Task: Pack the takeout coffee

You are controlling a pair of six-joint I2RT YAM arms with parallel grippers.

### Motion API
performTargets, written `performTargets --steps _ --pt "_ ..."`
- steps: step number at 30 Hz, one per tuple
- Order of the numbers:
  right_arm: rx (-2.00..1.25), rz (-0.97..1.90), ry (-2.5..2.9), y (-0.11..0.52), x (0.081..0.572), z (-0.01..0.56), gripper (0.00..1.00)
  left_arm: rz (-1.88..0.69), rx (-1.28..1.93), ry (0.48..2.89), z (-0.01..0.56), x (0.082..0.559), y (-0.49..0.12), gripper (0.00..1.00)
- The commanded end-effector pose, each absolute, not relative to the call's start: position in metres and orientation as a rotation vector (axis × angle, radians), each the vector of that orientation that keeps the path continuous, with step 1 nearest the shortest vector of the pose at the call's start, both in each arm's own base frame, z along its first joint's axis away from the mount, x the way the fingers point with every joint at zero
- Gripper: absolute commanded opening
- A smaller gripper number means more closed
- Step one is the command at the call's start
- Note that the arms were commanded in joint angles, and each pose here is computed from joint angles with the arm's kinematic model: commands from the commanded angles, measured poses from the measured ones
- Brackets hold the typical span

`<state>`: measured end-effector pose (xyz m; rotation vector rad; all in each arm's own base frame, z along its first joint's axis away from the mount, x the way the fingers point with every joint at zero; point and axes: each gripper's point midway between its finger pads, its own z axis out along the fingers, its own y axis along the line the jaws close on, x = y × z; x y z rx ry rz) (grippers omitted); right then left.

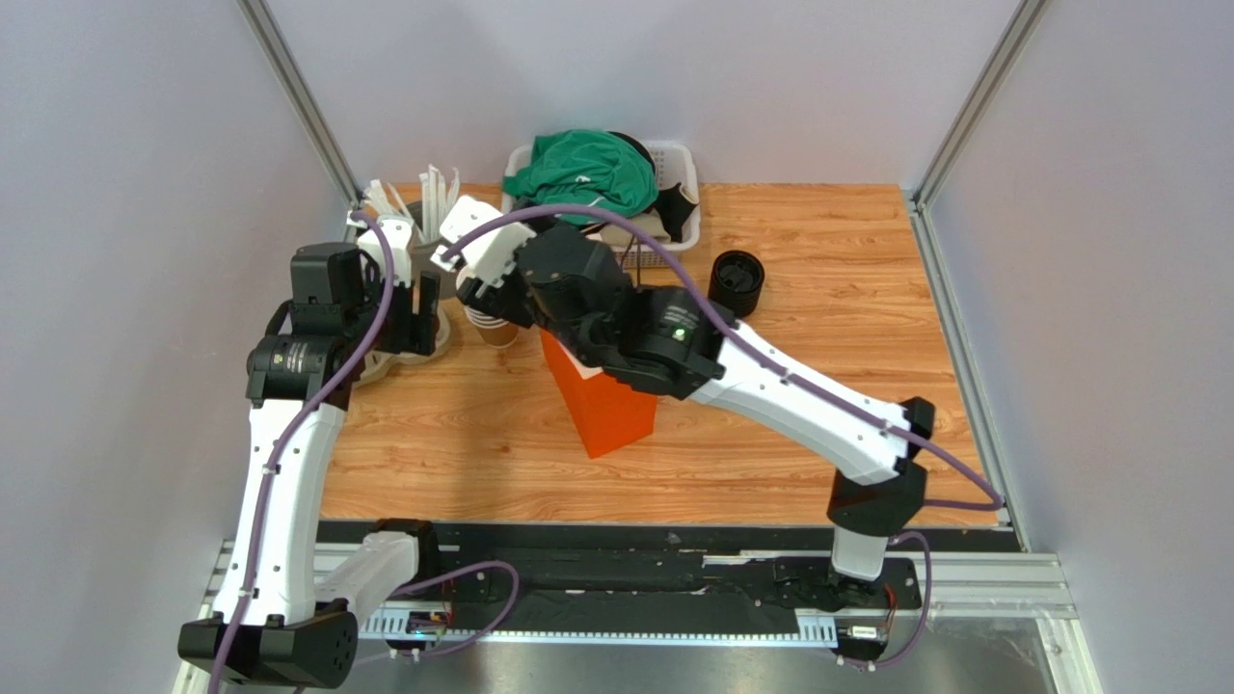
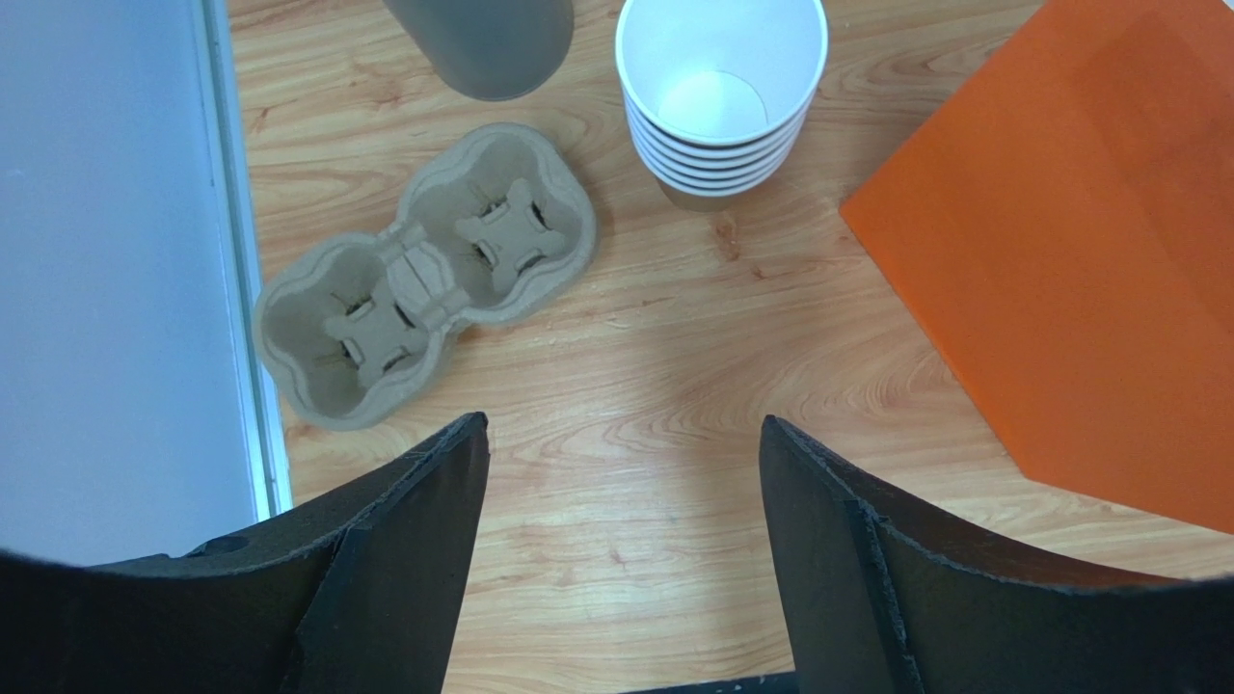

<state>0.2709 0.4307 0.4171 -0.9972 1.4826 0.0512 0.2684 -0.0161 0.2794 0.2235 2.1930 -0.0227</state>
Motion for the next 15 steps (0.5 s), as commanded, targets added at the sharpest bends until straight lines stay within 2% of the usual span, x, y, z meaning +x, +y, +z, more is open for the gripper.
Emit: performTargets --steps 1,3,4,9,12,13,15 --pt "-1.008 0.051 1.391 0.373 0.264 0.472 0.71 -0.024 0.206 2.137 0.291 0.27 -0.015 0.78" --pt "-1.064 0.009 1.394 0.355 0.268 0.458 0.75 -0.021 0.209 2.133 0.293 0.269 -0.015 0.78" --pt "-1.035 -0.017 1.378 0.324 0.272 0.473 0.78 -0.022 0.211 2.132 0.293 0.269 -0.015 0.78" --pt "-1.013 -0.065 1.426 0.232 0.289 0.455 0.79 -0.018 0.206 2.127 0.295 0.268 -0.014 0.78" --pt "-0.898 -0.135 1.528 0.155 0.314 0.424 0.79 -0.022 0.207 2.119 0.295 0.267 -0.014 0.78" --pt "-0.945 -0.127 1.597 0.151 0.318 0.385 0.78 -0.025 0.208 2.115 0.295 0.266 -0.015 0.78" --pt "-0.98 -0.133 1.675 0.135 0.322 0.35 0.77 -0.029 0.209 2.115 0.295 0.266 -0.015 0.78"
